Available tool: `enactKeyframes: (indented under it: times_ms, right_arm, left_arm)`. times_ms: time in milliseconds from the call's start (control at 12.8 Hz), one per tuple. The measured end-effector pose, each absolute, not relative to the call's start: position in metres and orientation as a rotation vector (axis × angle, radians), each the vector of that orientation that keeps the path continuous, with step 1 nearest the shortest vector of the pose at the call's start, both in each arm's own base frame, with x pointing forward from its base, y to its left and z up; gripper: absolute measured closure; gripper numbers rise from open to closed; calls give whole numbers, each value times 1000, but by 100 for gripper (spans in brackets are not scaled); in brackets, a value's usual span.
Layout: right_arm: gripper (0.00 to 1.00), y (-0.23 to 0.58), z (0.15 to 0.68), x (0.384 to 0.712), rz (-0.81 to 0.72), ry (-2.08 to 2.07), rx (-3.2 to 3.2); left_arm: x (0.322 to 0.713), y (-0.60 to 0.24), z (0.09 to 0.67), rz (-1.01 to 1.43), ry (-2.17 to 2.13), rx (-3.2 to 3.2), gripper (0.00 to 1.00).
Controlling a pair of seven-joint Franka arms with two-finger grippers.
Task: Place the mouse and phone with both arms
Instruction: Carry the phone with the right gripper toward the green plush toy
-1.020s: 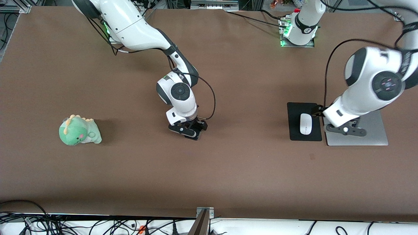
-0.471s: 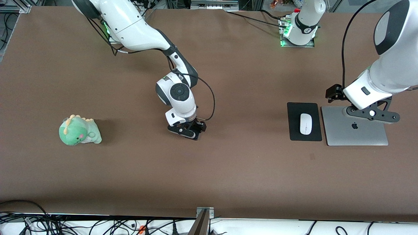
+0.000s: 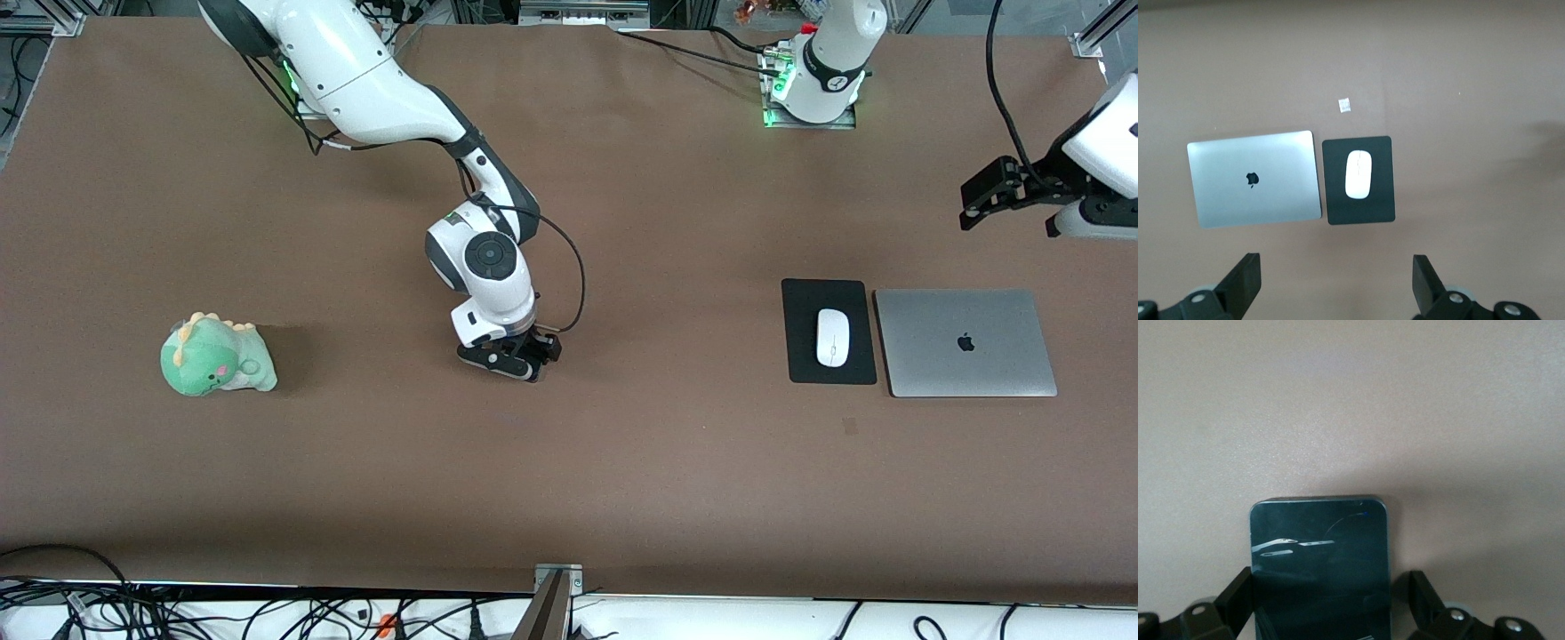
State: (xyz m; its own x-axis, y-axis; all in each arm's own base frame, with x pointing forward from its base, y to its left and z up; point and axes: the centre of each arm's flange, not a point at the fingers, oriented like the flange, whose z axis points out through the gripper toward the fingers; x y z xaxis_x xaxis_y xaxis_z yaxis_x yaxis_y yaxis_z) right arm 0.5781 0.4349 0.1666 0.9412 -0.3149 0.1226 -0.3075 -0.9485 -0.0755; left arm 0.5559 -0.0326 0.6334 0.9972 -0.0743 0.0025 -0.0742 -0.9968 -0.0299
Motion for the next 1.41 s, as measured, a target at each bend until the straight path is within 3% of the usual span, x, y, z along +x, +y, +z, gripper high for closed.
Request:
enactKeyframes:
  times_ms: [157,314,784,1098,1412]
  right_arm:
    - [4,435,168,579,-213,483,-3041]
    - [19,435,174,583,-229,480,-3039]
    - [20,396,188,615,-243,345,-3111]
    - [20,321,226,655,-179,116,-3204]
    - [20,222,229,686,-112,-62,-3235]
  left_arm:
    - [555,-37,623,24,129,-3109,0]
    - [557,-38,617,36,130,-3108,0]
    - [557,-58,610,50,186,-3105,0]
    - [558,-70,610,26,222,-3099,0]
    - [559,-68,610,23,218,-3099,0]
